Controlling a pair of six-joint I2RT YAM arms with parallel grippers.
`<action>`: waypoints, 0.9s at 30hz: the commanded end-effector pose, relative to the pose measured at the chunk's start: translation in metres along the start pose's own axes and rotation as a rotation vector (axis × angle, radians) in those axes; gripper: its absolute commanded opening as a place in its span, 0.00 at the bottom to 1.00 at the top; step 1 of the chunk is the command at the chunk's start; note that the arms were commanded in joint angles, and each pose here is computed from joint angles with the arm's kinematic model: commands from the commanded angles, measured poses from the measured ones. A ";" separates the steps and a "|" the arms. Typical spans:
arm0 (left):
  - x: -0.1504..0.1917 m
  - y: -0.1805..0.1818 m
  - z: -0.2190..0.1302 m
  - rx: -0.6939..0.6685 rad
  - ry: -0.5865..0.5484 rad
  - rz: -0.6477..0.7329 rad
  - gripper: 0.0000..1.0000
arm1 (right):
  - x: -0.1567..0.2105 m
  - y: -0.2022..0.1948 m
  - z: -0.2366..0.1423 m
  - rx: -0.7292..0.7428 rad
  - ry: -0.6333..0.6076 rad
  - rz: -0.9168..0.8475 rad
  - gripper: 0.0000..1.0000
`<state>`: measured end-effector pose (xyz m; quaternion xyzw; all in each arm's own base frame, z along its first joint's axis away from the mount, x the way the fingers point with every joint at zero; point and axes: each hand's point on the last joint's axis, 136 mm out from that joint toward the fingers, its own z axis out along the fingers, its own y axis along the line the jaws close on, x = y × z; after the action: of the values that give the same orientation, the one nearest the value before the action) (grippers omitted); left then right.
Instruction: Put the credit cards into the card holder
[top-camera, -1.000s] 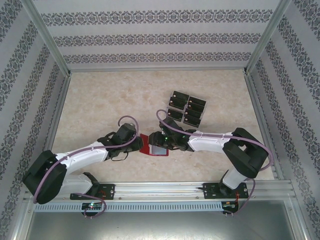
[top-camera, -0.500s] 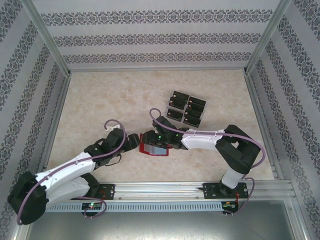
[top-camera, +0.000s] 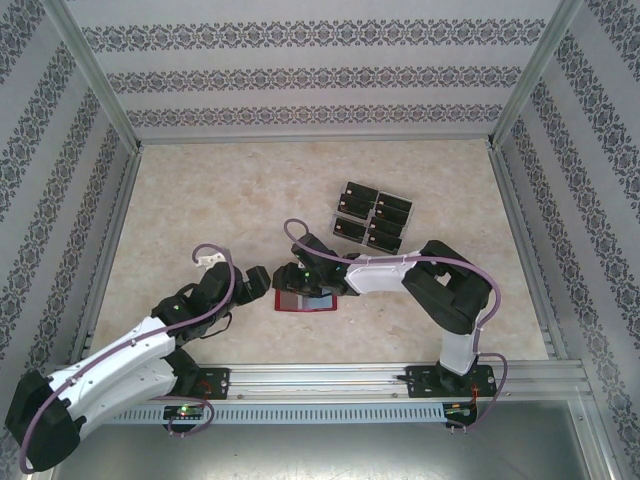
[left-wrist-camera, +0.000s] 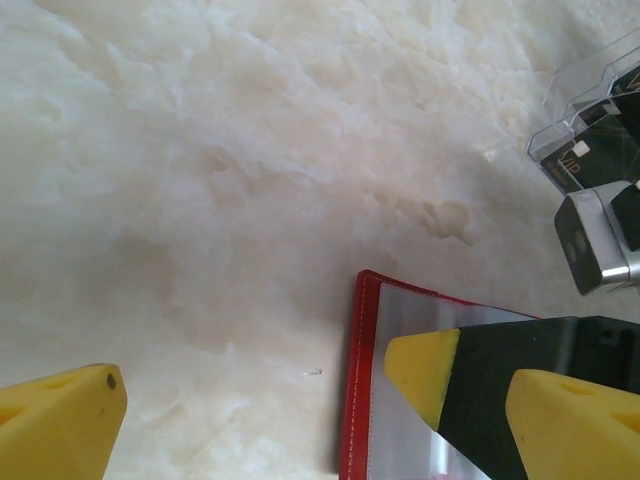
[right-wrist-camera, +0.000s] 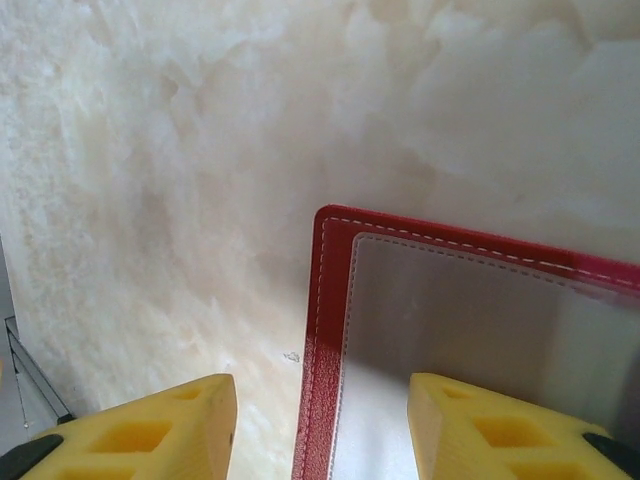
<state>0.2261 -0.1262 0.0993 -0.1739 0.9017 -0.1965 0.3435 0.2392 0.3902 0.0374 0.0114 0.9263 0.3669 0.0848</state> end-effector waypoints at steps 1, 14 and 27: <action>0.002 -0.003 0.001 0.001 0.031 0.051 1.00 | -0.004 0.038 -0.023 -0.095 -0.021 -0.065 0.51; 0.012 -0.046 0.029 0.054 0.180 0.179 1.00 | -0.005 -0.012 -0.080 -0.009 -0.123 -0.044 0.38; 0.039 -0.031 0.066 -0.093 0.347 0.340 1.00 | 0.009 -0.058 -0.054 0.085 -0.079 -0.017 0.08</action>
<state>0.2556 -0.1869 0.0550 -0.0313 0.9636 -0.1402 0.2253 0.2184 0.3202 0.0460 0.0161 0.9335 0.3399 0.1128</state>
